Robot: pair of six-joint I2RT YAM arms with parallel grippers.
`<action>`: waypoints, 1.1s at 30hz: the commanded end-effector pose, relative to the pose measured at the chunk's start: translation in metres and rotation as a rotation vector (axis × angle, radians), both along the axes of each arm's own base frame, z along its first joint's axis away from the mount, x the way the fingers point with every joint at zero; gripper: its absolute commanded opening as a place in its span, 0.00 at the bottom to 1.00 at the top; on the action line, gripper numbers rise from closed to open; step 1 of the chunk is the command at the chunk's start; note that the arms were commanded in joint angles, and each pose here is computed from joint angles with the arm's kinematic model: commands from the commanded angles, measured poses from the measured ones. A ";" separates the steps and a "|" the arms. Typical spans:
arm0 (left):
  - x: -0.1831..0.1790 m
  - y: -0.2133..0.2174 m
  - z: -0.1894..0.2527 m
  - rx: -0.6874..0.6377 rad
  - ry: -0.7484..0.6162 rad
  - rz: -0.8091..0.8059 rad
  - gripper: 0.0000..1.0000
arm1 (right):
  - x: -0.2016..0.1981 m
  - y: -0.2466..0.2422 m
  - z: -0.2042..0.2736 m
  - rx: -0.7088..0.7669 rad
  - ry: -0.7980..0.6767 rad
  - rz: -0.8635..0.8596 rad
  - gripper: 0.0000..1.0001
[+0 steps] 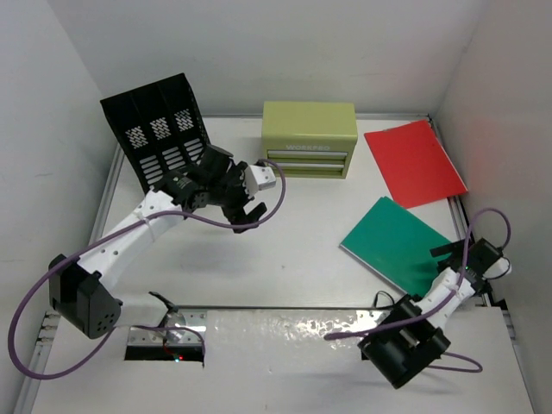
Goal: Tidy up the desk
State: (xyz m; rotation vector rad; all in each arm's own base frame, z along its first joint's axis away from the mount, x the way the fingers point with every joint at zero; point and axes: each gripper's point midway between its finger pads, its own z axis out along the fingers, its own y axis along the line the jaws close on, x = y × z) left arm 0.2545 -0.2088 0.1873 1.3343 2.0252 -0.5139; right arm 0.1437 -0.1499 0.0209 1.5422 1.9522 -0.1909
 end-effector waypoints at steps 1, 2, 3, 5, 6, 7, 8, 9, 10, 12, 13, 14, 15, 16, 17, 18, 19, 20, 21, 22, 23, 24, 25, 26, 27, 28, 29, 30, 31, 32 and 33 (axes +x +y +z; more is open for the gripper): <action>0.009 -0.016 0.019 -0.044 -0.063 -0.034 0.92 | -0.011 -0.004 0.002 0.026 -0.003 -0.028 0.99; 0.009 -0.017 0.018 -0.044 -0.060 -0.037 0.92 | -0.014 -0.004 0.000 0.033 0.002 -0.034 0.99; 0.008 -0.017 0.016 -0.043 -0.057 -0.042 0.92 | -0.020 -0.003 -0.005 0.050 0.002 -0.049 0.99; 0.007 -0.018 0.016 -0.047 -0.056 -0.046 0.92 | -0.024 0.001 -0.011 0.076 -0.003 -0.062 0.99; 0.008 -0.018 0.015 -0.047 -0.055 -0.044 0.92 | -0.028 0.004 -0.017 0.098 -0.010 -0.078 0.99; 0.007 -0.019 0.016 -0.051 -0.057 -0.045 0.92 | -0.028 0.006 -0.019 0.103 -0.017 -0.081 0.99; 0.007 -0.019 0.017 -0.054 -0.058 -0.045 0.92 | -0.027 0.008 -0.020 0.112 -0.026 -0.078 0.99; 0.007 -0.020 0.018 -0.057 -0.060 -0.047 0.92 | -0.026 0.013 -0.024 0.129 -0.039 -0.070 0.99; 0.007 -0.021 0.019 -0.061 -0.061 -0.049 0.92 | -0.018 0.018 -0.021 0.144 -0.081 -0.038 0.99; 0.009 -0.022 0.019 -0.064 -0.065 -0.049 0.92 | -0.010 0.021 -0.018 0.144 -0.121 0.000 0.99; 0.009 -0.022 0.018 -0.063 -0.062 -0.048 0.92 | -0.005 0.024 -0.014 0.146 -0.149 0.026 0.99; 0.009 -0.022 0.019 -0.066 -0.064 -0.049 0.92 | -0.003 0.024 -0.010 0.135 -0.165 0.041 0.99; 0.009 -0.023 0.018 -0.069 -0.065 -0.050 0.92 | 0.000 0.024 -0.005 0.124 -0.178 0.065 0.97; 0.009 -0.024 0.017 -0.071 -0.065 -0.050 0.92 | 0.006 0.028 -0.002 0.135 -0.209 0.094 0.96; 0.010 -0.024 0.015 -0.070 -0.061 -0.051 0.92 | 0.009 0.030 0.000 0.142 -0.227 0.110 0.95; 0.012 -0.025 0.013 -0.074 -0.063 -0.050 0.92 | 0.014 0.032 0.001 0.148 -0.258 0.123 0.91; 0.013 -0.026 0.012 -0.073 -0.066 -0.047 0.90 | 0.018 0.036 0.001 0.161 -0.287 0.143 0.88; 0.015 -0.028 0.007 -0.065 -0.063 -0.049 0.90 | 0.026 0.043 0.006 0.183 -0.338 0.182 0.85; 0.019 -0.030 0.003 -0.061 -0.075 -0.048 0.89 | 0.027 0.046 0.005 0.191 -0.350 0.194 0.82; 0.022 -0.031 -0.003 -0.033 -0.088 -0.043 0.87 | 0.029 0.046 0.007 0.186 -0.356 0.206 0.74; 0.027 -0.035 -0.011 -0.016 -0.097 -0.041 0.87 | 0.029 0.045 0.009 0.173 -0.354 0.218 0.70; 0.029 -0.038 -0.017 0.025 -0.119 -0.037 0.87 | 0.028 0.046 0.010 0.171 -0.353 0.221 0.66; 0.031 -0.041 -0.023 0.048 -0.130 -0.036 0.86 | 0.029 0.046 0.010 0.166 -0.356 0.224 0.61; 0.036 -0.046 -0.032 0.075 -0.135 -0.033 0.86 | 0.029 0.049 0.007 0.183 -0.368 0.214 0.58; 0.036 -0.051 -0.037 0.113 -0.156 -0.036 0.86 | 0.034 0.049 0.011 0.177 -0.400 0.229 0.56; 0.037 -0.055 -0.040 0.127 -0.161 -0.042 0.86 | 0.035 0.051 0.011 0.183 -0.412 0.230 0.52; 0.038 -0.060 -0.046 0.145 -0.153 -0.050 0.86 | 0.036 0.052 0.010 0.194 -0.422 0.225 0.49; 0.036 -0.067 -0.049 0.150 -0.152 -0.066 0.86 | 0.038 0.053 0.012 0.195 -0.437 0.238 0.47; 0.035 -0.071 -0.055 0.163 -0.143 -0.080 0.86 | 0.039 0.054 0.013 0.202 -0.444 0.243 0.44; 0.036 -0.076 -0.054 0.162 -0.153 -0.086 0.86 | 0.040 0.056 0.013 0.212 -0.455 0.245 0.44; 0.036 -0.082 -0.055 0.176 -0.174 -0.098 0.86 | 0.042 0.056 0.014 0.212 -0.466 0.250 0.44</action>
